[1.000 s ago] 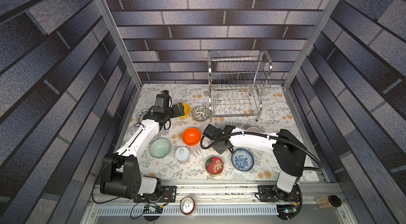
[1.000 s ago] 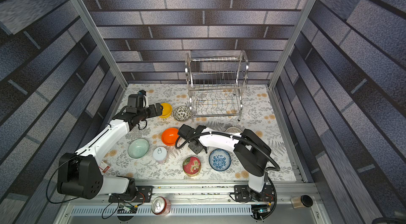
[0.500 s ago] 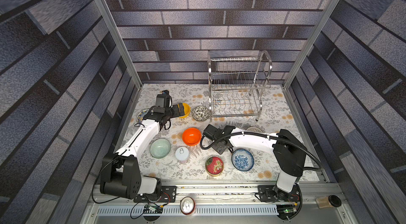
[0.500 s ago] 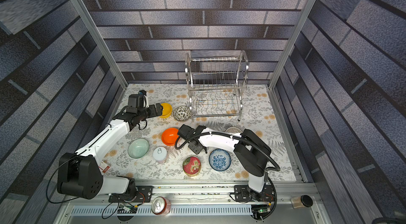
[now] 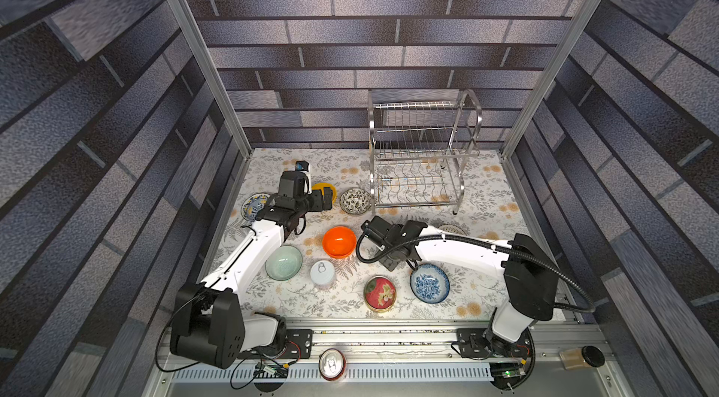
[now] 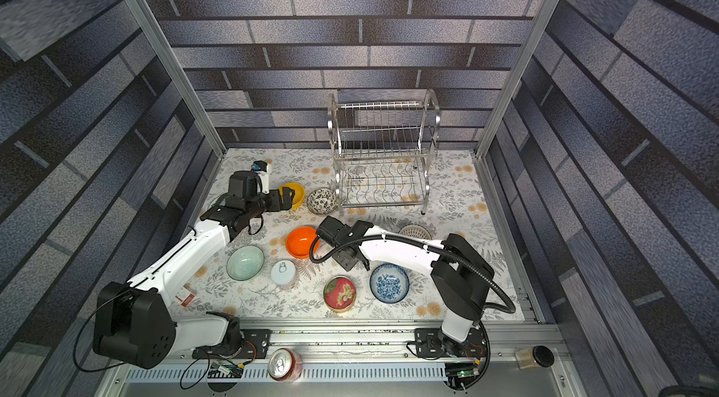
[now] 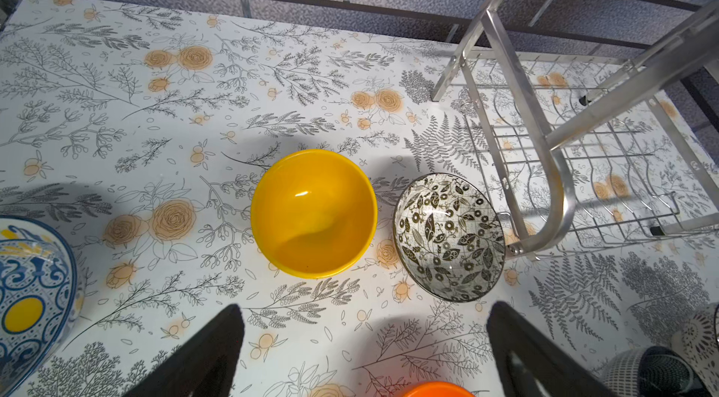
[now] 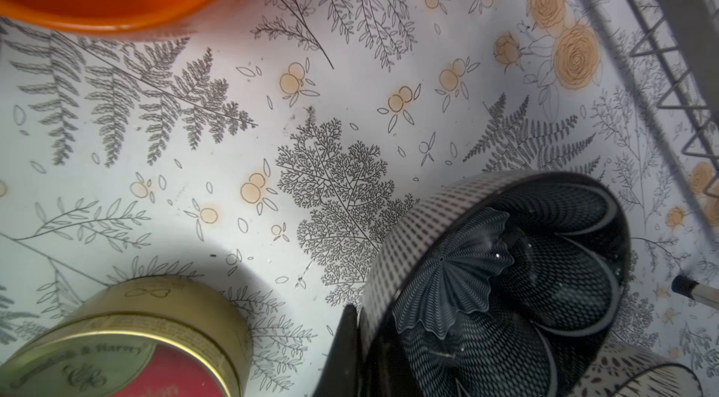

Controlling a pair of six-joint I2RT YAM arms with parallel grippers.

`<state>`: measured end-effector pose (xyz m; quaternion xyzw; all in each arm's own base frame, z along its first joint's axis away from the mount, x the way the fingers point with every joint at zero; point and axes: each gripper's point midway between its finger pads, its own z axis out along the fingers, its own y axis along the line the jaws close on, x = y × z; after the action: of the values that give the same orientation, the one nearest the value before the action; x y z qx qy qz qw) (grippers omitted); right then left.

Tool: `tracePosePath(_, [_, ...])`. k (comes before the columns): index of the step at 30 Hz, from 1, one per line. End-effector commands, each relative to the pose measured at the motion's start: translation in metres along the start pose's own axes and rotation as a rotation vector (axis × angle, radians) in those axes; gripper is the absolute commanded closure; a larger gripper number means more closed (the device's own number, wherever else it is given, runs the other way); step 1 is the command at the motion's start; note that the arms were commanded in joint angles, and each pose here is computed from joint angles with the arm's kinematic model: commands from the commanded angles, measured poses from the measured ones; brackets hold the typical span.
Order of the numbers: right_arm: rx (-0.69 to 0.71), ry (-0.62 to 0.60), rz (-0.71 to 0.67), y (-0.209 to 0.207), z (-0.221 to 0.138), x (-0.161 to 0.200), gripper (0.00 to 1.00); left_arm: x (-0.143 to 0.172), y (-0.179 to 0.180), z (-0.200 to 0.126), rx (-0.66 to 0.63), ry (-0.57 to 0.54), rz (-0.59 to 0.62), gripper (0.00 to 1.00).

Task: Load bowls into a dish rack
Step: Pick up the bowl from the center of the table.

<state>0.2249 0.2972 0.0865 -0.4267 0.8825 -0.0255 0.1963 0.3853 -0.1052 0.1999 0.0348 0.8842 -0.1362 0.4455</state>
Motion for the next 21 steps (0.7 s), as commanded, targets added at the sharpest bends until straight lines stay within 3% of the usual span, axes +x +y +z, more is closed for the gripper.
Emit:
tracePosePath(1, [-0.001, -0.093, 0.004, -0.002, -0.018, -0.013, 0.98, -0.012, -0.016, -0.01, 0.062, -0.071, 0.076, 0.0])
tracePosePath(11, [-0.012, -0.256, 0.058, -0.009, -0.044, -0.031, 0.98, -0.009, -0.052, -0.025, 0.174, -0.114, 0.199, 0.0])
tracePosePath(21, [0.001, -0.44, 0.197, -0.035, -0.078, -0.051, 0.98, 0.0, -0.09, -0.041, 0.298, -0.145, 0.305, 0.0])
